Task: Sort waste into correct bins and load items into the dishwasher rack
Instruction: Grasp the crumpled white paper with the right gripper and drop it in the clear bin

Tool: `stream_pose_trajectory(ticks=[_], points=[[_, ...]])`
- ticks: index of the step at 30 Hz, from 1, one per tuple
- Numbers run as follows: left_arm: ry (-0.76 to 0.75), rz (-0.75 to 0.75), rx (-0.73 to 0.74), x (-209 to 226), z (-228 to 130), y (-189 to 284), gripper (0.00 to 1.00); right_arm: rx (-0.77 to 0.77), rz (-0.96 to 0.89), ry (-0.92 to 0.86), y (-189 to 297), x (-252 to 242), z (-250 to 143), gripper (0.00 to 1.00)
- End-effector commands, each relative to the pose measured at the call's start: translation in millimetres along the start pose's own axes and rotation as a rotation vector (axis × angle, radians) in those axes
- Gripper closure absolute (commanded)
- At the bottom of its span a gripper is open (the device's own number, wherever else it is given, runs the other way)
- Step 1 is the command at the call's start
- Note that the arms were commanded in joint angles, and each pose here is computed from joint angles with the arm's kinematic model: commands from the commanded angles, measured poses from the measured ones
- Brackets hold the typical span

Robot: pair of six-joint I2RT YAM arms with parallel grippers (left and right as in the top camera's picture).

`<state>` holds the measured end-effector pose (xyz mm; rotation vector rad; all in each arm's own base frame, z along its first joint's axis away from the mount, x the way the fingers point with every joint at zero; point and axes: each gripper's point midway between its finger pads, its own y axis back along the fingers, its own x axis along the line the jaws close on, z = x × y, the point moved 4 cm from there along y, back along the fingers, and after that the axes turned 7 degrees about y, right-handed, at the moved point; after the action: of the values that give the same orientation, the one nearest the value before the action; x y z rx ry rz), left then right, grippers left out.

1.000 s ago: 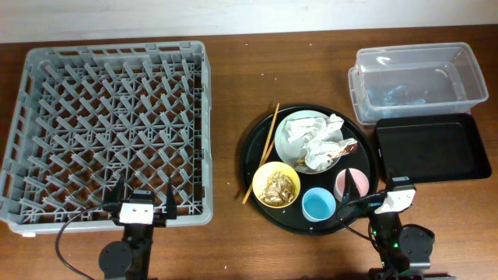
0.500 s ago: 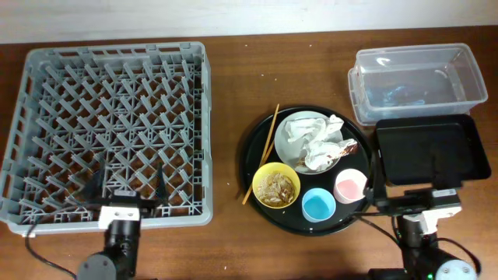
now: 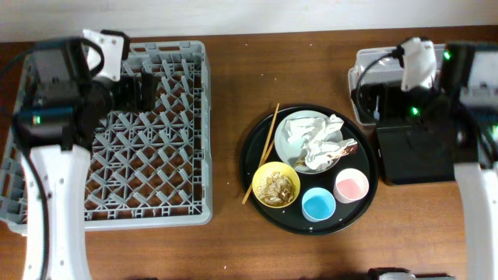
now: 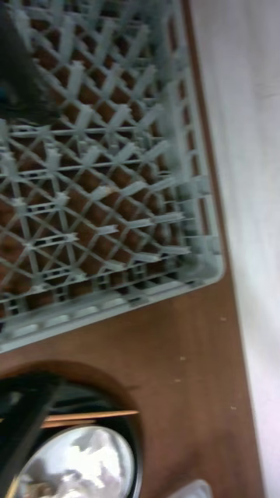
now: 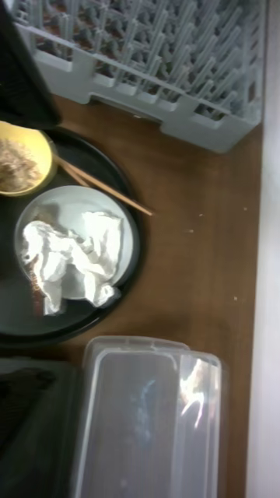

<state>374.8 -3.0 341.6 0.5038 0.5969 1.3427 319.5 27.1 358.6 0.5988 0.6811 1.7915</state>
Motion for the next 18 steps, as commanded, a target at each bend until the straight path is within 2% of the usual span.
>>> stream_pose_trajectory(ticks=[1,5,6,7,8,9,11,13,18], points=[[0.026,-0.017,0.165,4.0,0.0,-25.7,0.01,0.129,0.093,0.001,-28.3,14.3,4.1,0.02],[0.064,-0.025,0.330,15.2,-29.3,-81.9,0.01,0.251,0.421,-0.085,-86.0,46.0,-5.2,0.01],[0.069,-0.026,0.355,16.8,-34.4,-91.2,0.01,0.295,0.431,-0.130,-101.5,44.0,-10.3,0.09],[0.077,-0.027,0.390,19.3,-42.1,-103.6,0.01,0.379,0.383,-0.277,-120.4,37.2,-19.7,0.09],[0.080,-0.028,0.404,20.1,-45.3,-108.9,0.01,0.471,0.235,-0.429,-138.2,24.6,-33.7,0.09],[0.084,-0.029,0.422,21.3,-49.7,-115.8,0.01,0.557,-0.082,-0.573,-156.9,6.0,-55.2,0.09],[0.086,-0.029,0.434,22.2,-52.6,-120.2,0.01,0.554,-0.369,-0.642,-174.0,7.2,-68.6,0.01],[0.086,-0.029,0.434,22.2,-52.6,-120.2,0.01,0.590,-0.473,-0.703,-192.8,12.0,-86.5,0.02],[0.084,-0.029,0.425,22.4,-50.8,-121.0,0.01,0.717,-0.491,-0.704,-250.7,9.7,-124.7,0.02]])
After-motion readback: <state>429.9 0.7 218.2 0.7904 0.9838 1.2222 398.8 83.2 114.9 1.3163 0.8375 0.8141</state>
